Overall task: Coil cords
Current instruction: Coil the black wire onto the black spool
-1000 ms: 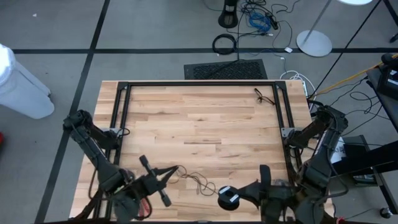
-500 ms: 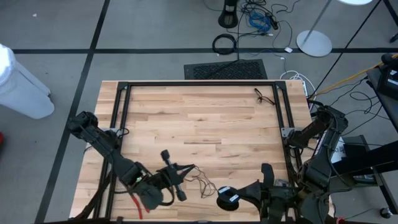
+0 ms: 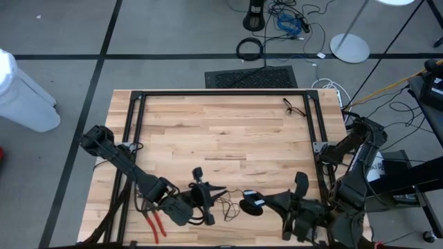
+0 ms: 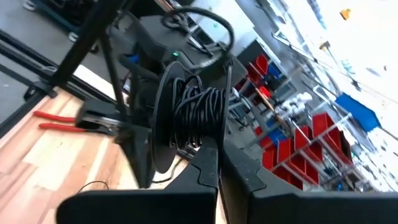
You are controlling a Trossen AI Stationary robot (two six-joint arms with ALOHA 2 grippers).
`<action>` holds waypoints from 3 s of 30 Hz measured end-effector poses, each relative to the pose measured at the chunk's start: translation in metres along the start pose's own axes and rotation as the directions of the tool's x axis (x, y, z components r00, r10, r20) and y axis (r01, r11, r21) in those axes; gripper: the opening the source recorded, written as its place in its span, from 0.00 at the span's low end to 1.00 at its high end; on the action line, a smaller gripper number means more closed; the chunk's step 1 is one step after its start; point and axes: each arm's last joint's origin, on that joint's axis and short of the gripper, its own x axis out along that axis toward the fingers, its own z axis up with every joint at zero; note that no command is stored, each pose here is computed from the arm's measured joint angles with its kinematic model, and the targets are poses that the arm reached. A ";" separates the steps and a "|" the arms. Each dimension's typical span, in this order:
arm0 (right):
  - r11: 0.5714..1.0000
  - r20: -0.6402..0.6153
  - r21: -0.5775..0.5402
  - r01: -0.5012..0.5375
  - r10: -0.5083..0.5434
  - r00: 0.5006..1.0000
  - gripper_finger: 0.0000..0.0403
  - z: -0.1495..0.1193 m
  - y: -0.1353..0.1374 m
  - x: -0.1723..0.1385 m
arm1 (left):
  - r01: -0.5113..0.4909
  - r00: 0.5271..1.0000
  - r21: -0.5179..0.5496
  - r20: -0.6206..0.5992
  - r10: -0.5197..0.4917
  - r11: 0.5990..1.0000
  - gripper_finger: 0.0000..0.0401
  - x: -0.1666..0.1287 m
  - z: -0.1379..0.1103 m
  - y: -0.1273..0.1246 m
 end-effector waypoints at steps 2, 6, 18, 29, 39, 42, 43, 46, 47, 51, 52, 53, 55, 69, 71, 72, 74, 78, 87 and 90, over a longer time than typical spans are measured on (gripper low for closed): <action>1.000 -0.009 0.027 0.011 -0.011 1.000 0.00 -0.001 -0.002 0.005 | 0.006 1.000 -0.003 0.002 -0.006 1.000 0.19 -0.001 0.000 -0.001; 0.995 -0.030 0.095 0.033 -0.030 0.999 0.00 -0.004 -0.005 0.015 | 0.007 1.000 -0.007 0.016 -0.007 1.000 0.36 -0.006 0.000 -0.005; 0.967 -0.183 0.255 -0.024 0.073 0.980 0.00 -0.041 -0.029 0.024 | -0.035 0.993 -0.056 0.110 0.041 0.998 0.49 -0.053 0.019 -0.008; 0.952 -0.228 0.299 -0.062 0.134 0.964 0.00 -0.075 -0.010 0.053 | -0.150 0.980 0.027 0.136 0.145 0.988 0.49 -0.041 0.020 -0.005; 0.920 -0.136 0.317 -0.228 0.282 0.950 0.00 -0.097 0.005 0.078 | -0.061 0.992 0.120 0.114 0.047 0.991 0.49 -0.034 0.020 -0.004; 0.903 -0.086 0.327 -0.278 0.321 0.943 0.00 -0.099 0.006 0.083 | -0.004 0.994 0.130 0.105 -0.009 0.992 0.49 -0.033 0.020 -0.006; 0.901 -0.076 0.324 -0.289 0.330 0.941 0.00 -0.099 0.006 0.084 | 0.015 0.994 0.133 0.102 -0.029 0.991 0.49 -0.033 0.019 -0.006; 0.899 -0.048 0.320 -0.298 0.330 0.943 0.00 -0.098 0.006 0.085 | 0.050 0.993 0.138 0.095 -0.064 0.989 0.49 -0.033 0.019 -0.007; 0.898 -0.044 0.317 -0.305 0.335 0.941 0.00 -0.098 0.006 0.085 | 0.053 0.993 0.138 0.095 -0.066 0.989 0.49 -0.033 0.019 -0.007; 0.898 -0.046 0.312 -0.311 0.341 0.939 0.00 -0.098 0.006 0.085 | 0.055 0.993 0.139 0.094 -0.069 0.989 0.49 -0.033 0.019 -0.007; 0.898 -0.045 0.312 -0.311 0.341 0.939 0.00 -0.098 0.006 0.085 | 0.057 0.993 0.139 0.094 -0.070 0.989 0.49 -0.033 0.019 -0.007; 0.898 -0.046 0.311 -0.311 0.341 0.939 0.00 -0.098 0.006 0.085 | 0.067 0.993 0.141 0.091 -0.080 0.988 0.49 -0.032 0.018 -0.008; 0.898 -0.047 0.310 -0.311 0.341 0.939 0.00 -0.098 0.006 0.085 | 0.081 0.992 0.152 0.085 -0.095 0.985 0.49 -0.031 0.017 -0.009; 0.908 -0.055 0.294 -0.298 0.328 0.943 0.00 -0.100 0.004 0.089 | 0.057 0.996 0.172 0.061 -0.068 0.984 0.48 -0.011 0.010 -0.007; 0.908 -0.054 0.293 -0.299 0.328 0.943 0.00 -0.100 0.003 0.090 | 0.058 0.995 0.165 0.068 -0.070 0.985 0.46 -0.012 0.010 -0.007; 0.908 -0.053 0.294 -0.299 0.328 0.943 0.00 -0.101 0.003 0.090 | 0.059 0.995 0.160 0.072 -0.072 0.985 0.45 -0.012 0.011 -0.008; 0.907 -0.052 0.295 -0.300 0.329 0.943 0.00 -0.101 0.002 0.091 | 0.059 0.995 0.160 0.074 -0.072 0.985 0.41 -0.013 0.011 -0.009; 0.895 -0.039 0.293 -0.336 0.362 0.931 0.00 -0.102 0.000 0.095 | 0.053 0.995 0.149 0.076 -0.065 0.987 0.32 -0.014 0.011 -0.009; 0.898 -0.047 0.294 -0.326 0.354 0.934 0.00 -0.105 -0.004 0.101 | -0.003 0.997 0.109 0.083 -0.006 0.994 0.05 -0.014 0.010 -0.008; 0.897 -0.045 0.297 -0.326 0.355 0.934 0.00 -0.105 -0.004 0.101 | -0.002 0.996 0.110 0.083 -0.008 0.994 0.03 -0.015 0.010 -0.009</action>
